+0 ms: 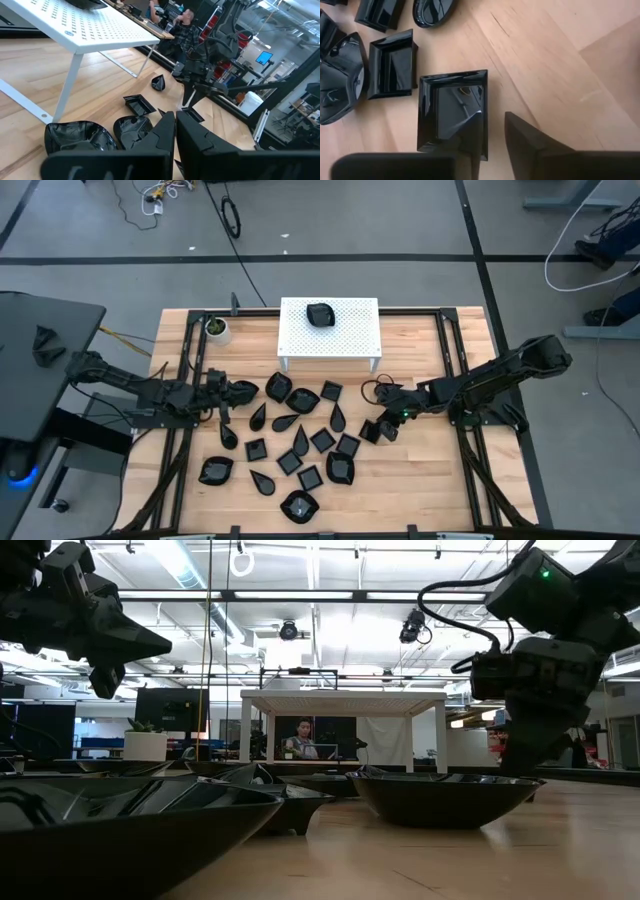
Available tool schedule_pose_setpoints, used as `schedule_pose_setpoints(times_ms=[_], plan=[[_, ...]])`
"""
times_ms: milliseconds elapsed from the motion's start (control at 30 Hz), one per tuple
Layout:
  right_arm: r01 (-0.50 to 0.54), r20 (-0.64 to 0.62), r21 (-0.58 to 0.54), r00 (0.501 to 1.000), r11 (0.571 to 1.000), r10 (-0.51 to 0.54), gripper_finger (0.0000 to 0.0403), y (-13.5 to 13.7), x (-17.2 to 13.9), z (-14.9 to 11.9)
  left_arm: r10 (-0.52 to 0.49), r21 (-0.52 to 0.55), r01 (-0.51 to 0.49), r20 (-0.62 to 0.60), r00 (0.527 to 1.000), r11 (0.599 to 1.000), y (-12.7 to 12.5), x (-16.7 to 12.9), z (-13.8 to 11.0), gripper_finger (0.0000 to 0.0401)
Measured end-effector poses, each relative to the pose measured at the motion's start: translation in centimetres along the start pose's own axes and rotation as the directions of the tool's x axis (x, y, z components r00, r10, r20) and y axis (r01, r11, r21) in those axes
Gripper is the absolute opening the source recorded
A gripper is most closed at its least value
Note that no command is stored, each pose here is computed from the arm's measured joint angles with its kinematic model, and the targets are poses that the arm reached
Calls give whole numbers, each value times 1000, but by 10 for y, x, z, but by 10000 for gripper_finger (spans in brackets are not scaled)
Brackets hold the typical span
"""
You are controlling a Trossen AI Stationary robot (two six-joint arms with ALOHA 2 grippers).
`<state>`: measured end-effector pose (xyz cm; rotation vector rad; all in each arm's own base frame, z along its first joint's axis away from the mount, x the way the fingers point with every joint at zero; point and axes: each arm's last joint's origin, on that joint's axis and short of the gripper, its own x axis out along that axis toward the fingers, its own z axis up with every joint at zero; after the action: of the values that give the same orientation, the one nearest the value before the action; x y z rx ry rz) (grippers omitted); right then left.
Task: Pick & Place Mini shaped plates
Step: Put the black square plate on the shelf
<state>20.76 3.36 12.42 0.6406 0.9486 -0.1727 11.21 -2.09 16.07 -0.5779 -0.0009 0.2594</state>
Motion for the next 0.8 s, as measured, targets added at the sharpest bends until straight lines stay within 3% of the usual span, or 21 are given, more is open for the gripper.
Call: schedule_pose_setpoints(times_ms=[133,300,500,733,800], plan=[[0,-1,-6,1000,1000,0,121,0,0,0,0,0,0,0,1000,1000,0,0,0,21],[-4,-13,-43,1000,999,3,118,2,3,-3,0,1,0,0,1000,1000,0,0,0,21],[-16,-15,-95,1000,995,15,82,5,6,-5,1,2,-1,-2,1000,1000,0,0,0,21],[-17,-4,-134,1000,991,17,10,6,6,-5,1,2,-1,-2,1000,1000,0,0,0,21],[-18,-3,-133,1000,991,18,8,6,6,-4,1,2,-1,-2,1000,1000,0,0,0,21]])
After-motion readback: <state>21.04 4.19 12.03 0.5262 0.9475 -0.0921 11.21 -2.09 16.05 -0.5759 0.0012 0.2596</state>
